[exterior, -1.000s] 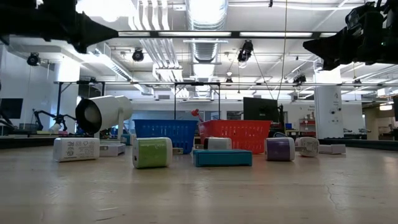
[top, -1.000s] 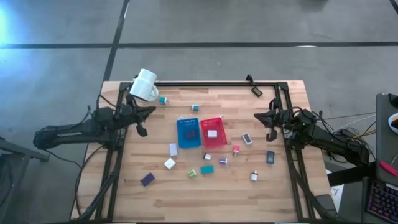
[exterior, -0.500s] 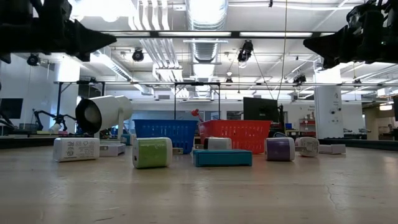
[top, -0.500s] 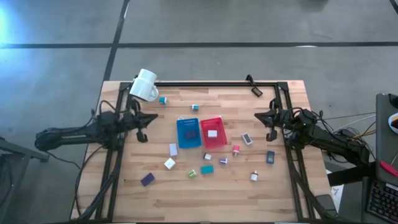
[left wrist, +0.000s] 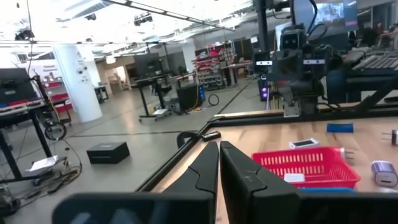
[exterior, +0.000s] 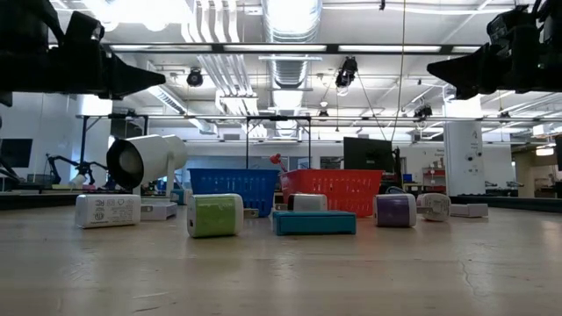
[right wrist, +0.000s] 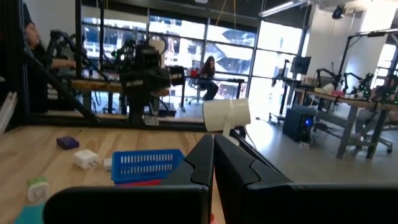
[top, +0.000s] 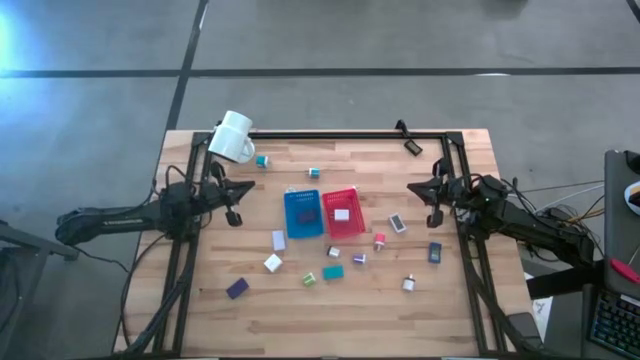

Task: Pick & Place Office items
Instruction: Put the bottom pink charger adapter into the red bin

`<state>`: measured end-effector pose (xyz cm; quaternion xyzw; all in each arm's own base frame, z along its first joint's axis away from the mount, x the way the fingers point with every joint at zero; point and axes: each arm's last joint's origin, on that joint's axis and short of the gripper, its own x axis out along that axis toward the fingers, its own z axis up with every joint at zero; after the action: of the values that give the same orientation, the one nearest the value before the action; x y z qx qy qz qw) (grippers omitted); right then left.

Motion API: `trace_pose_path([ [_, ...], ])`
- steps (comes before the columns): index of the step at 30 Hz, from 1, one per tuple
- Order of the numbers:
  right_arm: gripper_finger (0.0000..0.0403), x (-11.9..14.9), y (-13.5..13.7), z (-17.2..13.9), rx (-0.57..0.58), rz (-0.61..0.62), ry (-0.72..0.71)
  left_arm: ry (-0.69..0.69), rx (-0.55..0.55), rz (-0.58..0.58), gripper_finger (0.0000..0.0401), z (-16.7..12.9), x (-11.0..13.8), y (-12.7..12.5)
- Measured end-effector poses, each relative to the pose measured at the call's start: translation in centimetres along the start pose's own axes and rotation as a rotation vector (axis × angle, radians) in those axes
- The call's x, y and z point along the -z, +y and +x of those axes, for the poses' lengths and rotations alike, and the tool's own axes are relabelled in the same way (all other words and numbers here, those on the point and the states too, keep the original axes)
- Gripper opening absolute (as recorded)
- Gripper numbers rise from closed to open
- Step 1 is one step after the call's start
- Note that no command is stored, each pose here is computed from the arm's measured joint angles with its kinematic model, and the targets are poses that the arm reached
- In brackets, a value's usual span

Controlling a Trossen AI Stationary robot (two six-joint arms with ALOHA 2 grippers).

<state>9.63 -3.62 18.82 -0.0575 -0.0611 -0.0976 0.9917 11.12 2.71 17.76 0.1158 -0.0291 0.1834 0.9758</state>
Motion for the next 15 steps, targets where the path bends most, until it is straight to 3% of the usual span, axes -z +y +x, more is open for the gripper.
trace_pose_path([
  [9, 0.0008, -0.1, 0.0, 0.2, -0.002, 0.019, 0.025, -0.021, -0.005, -0.049, 0.0023, 0.0, -0.2, 0.1],
  [15, 0.0008, -3.5, -0.6, 1.3, -0.009, 0.001, 0.138, -0.034, -0.008, -0.056, 0.0023, 0.0, -0.3, 0.1],
])
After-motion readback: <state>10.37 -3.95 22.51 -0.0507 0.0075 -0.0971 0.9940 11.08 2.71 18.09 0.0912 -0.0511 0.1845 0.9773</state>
